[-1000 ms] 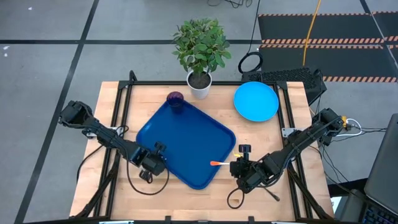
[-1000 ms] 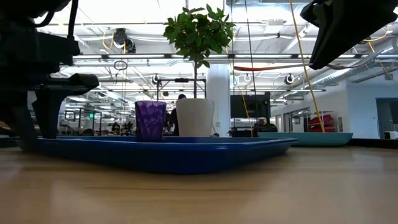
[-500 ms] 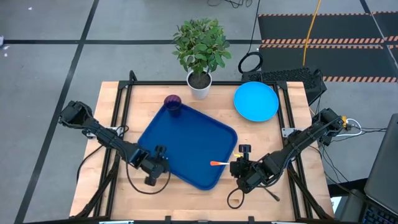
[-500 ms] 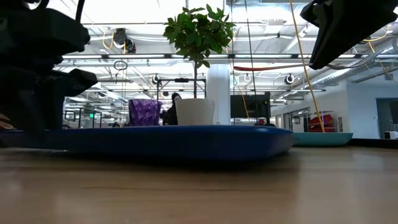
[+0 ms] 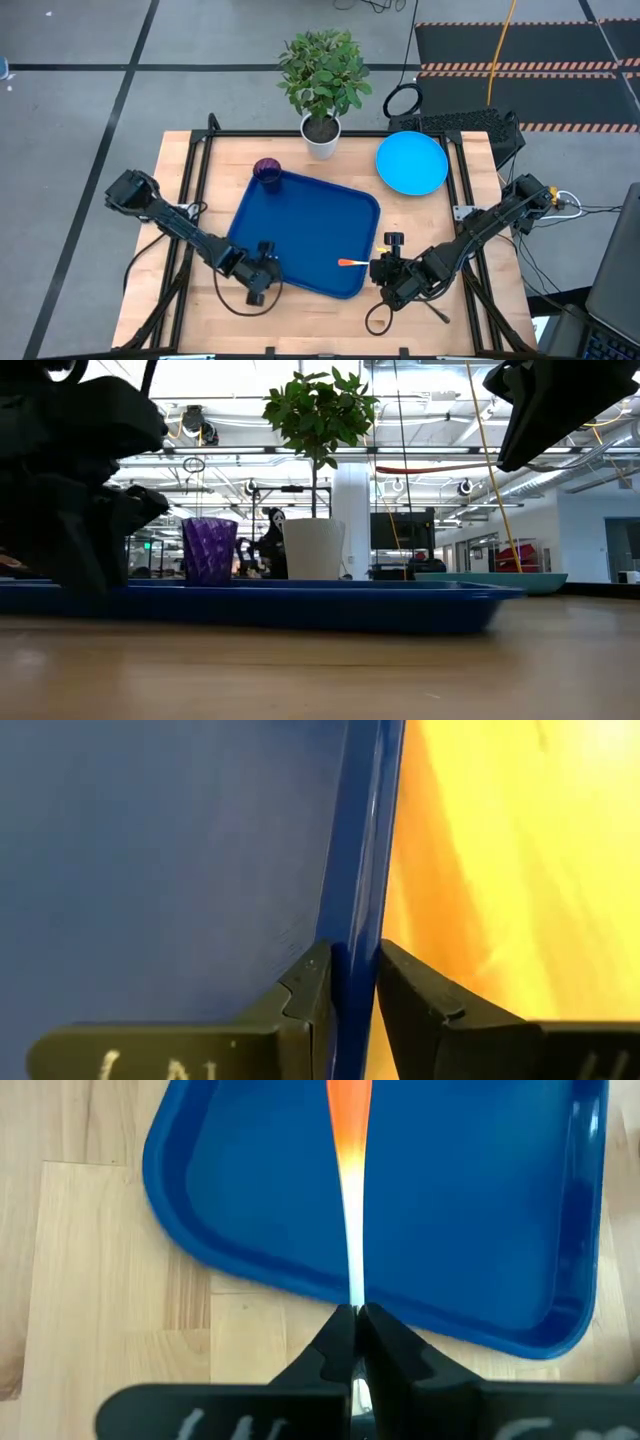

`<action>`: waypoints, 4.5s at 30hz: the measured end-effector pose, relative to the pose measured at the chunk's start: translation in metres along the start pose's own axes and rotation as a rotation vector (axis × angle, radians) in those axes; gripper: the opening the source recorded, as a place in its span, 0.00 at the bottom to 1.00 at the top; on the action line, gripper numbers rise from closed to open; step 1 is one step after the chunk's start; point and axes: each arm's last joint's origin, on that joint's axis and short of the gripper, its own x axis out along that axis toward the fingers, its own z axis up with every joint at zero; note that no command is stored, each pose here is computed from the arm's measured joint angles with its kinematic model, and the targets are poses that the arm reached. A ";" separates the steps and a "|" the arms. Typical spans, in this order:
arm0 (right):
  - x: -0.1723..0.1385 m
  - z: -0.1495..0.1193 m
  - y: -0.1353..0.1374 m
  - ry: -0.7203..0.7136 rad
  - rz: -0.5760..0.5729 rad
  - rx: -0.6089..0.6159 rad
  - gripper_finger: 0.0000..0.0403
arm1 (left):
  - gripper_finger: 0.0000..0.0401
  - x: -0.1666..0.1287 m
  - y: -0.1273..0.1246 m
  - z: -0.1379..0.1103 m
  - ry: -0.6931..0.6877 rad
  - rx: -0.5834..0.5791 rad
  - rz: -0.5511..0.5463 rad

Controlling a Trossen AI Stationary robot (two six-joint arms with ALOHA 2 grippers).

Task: Pick and place plate/cup/fork/spoon on tray
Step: Put the orange fork on the blue tray

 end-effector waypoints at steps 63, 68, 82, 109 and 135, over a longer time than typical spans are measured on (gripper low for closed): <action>0.000 -0.001 -0.001 0.020 0.013 0.014 0.00 | 0.19 0.034 -0.015 0.052 -0.261 -0.163 0.018; 0.000 -0.001 -0.001 0.020 0.012 0.014 0.00 | 0.19 0.034 -0.016 0.053 -0.269 -0.163 0.011; 0.000 -0.001 -0.001 0.020 0.012 0.017 0.00 | 0.24 0.034 -0.018 0.054 -0.258 -0.157 -0.066; 0.000 -0.001 -0.001 0.020 0.013 0.021 0.00 | 0.37 0.030 -0.017 0.057 -0.266 -0.095 -0.084; 0.019 0.019 -0.029 0.033 0.181 -0.429 0.00 | 0.37 -0.062 -0.005 0.089 -0.578 0.110 0.032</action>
